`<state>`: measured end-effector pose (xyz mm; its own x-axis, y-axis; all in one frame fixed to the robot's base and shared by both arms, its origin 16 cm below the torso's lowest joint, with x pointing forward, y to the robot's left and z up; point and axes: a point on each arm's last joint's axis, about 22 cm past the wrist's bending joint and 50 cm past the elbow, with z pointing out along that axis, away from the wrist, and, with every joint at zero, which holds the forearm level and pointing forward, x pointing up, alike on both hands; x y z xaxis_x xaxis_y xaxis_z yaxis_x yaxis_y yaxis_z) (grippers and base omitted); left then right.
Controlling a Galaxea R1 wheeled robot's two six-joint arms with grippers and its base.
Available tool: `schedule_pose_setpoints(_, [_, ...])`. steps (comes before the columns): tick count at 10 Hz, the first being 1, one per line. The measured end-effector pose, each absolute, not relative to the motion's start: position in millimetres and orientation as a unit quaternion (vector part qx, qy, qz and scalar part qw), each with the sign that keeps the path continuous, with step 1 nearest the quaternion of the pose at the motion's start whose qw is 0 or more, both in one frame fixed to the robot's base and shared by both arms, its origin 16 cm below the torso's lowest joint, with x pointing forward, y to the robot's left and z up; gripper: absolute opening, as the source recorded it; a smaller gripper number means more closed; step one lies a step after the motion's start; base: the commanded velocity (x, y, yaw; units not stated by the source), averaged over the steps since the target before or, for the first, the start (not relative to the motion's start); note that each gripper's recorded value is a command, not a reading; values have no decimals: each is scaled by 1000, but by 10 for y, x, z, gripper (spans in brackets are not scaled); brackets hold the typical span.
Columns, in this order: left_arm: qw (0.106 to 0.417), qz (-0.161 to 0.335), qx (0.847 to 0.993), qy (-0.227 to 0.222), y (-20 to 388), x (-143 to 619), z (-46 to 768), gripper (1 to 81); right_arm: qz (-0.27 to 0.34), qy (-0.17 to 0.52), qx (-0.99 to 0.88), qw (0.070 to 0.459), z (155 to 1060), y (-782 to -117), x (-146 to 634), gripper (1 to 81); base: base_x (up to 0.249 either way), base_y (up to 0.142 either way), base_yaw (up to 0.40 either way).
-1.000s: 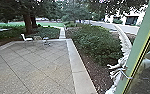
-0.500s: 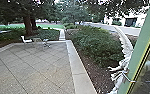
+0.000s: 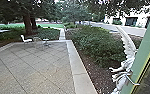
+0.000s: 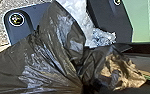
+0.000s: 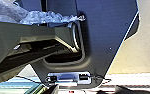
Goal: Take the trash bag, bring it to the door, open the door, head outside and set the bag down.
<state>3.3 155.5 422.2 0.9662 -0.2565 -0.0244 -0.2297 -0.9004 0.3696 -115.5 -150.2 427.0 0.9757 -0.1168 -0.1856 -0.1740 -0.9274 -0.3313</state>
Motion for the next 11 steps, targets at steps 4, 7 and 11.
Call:
schedule_pose_setpoints(4, [175, -31, 983, -40, 1805, -166, 4218, 10, 94, 17, -980, 173, 4264, -1544, -1020, 811, 0, 0, 0])
schedule_pose_setpoints(7, [171, -21, 985, 18, 1891, -352, 4222, 10, 103, -35, -979, 170, 4256, -1569, -847, 811, 0, 0, 0])
schedule_pose_setpoints(11, [170, -9, 982, 84, 1923, -600, 4234, 10, 114, -101, -975, 163, 4243, -1611, -631, 811, 0, 0, 0])
